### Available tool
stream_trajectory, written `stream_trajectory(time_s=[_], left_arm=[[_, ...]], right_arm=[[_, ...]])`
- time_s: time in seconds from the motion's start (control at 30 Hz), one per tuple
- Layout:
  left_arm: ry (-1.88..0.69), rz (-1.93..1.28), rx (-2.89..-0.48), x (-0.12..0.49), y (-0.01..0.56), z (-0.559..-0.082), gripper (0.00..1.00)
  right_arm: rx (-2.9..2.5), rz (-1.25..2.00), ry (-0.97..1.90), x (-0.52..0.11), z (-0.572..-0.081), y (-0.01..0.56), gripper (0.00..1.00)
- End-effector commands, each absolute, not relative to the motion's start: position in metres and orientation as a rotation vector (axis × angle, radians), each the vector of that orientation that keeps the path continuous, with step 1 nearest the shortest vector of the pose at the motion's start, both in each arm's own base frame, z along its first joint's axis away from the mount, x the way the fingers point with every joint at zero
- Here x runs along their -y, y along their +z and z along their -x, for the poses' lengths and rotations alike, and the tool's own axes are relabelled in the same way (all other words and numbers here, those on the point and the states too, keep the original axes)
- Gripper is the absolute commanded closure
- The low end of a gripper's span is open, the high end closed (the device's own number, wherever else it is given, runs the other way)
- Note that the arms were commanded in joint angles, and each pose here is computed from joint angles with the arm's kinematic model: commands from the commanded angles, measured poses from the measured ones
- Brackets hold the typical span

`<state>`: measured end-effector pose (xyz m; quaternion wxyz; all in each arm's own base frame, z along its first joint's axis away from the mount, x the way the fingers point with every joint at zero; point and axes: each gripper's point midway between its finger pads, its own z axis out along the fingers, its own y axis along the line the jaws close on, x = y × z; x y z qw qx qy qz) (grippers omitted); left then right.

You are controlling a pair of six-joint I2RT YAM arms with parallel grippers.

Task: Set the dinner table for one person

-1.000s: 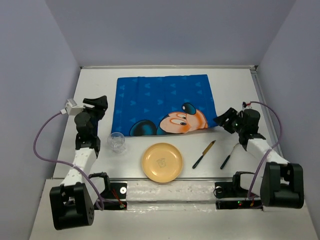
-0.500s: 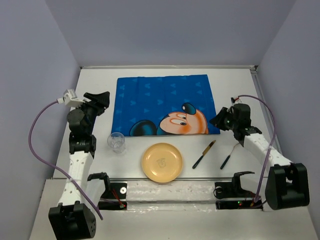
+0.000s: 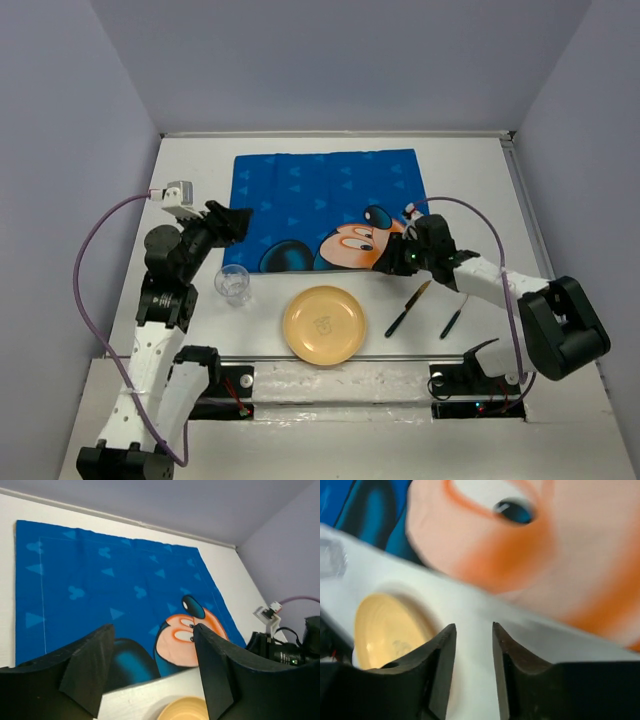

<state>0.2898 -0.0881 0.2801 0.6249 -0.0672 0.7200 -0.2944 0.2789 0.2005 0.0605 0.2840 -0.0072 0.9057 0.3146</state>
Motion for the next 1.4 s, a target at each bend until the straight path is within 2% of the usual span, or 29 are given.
stream_trajectory(time_s=[0.0,0.03,0.1,0.33,0.63,0.77,0.83,0.9,0.97,1.03,1.23,1.3,1.37], left_arm=[[-0.588,-0.003,-1.607,0.1,0.294,-0.265,0.2],[-0.583,-0.018,-1.564,0.099,0.304,-0.258,0.1],[-0.565,-0.011,-1.521,0.096,0.313,-0.253,0.01],[-0.574,-0.018,-1.506,0.097,0.317,-0.249,0.01],[-0.584,-0.02,-1.503,0.098,0.318,-0.248,0.01],[-0.581,-0.014,-1.496,0.096,0.319,-0.246,0.01],[-0.576,-0.009,-1.493,0.095,0.32,-0.246,0.01],[-0.57,-0.002,-1.487,0.093,0.321,-0.245,0.01],[-0.563,0.007,-1.482,0.091,0.323,-0.245,0.01],[-0.562,0.01,-1.482,0.091,0.323,-0.245,0.01],[-0.557,0.016,-1.472,0.089,0.326,-0.243,0.01],[-0.558,0.016,-1.47,0.089,0.327,-0.242,0.01],[-0.552,0.02,-1.469,0.088,0.327,-0.242,0.01]], right_arm=[[-2.461,0.221,1.052,-0.24,-0.221,0.06,0.51],[-2.471,0.257,1.044,-0.247,-0.21,0.057,0.48],[-2.491,0.254,1.032,-0.248,-0.202,0.053,0.45],[-2.567,0.298,0.953,-0.251,-0.187,0.035,0.45],[-2.587,0.311,0.937,-0.25,-0.176,0.041,0.46],[-2.637,0.328,0.885,-0.251,-0.174,0.028,0.56],[-2.65,0.332,0.873,-0.251,-0.174,0.024,0.58],[-2.649,0.342,0.871,-0.253,-0.175,0.024,0.68],[-2.629,0.342,0.866,-0.255,-0.179,0.031,0.87],[-2.576,0.361,0.879,-0.258,-0.182,0.05,0.99],[-2.388,0.369,0.907,-0.27,-0.206,0.128,1.0],[-2.301,0.357,0.856,-0.278,-0.234,0.156,1.0],[-2.273,0.317,0.751,-0.279,-0.27,0.157,1.0]])
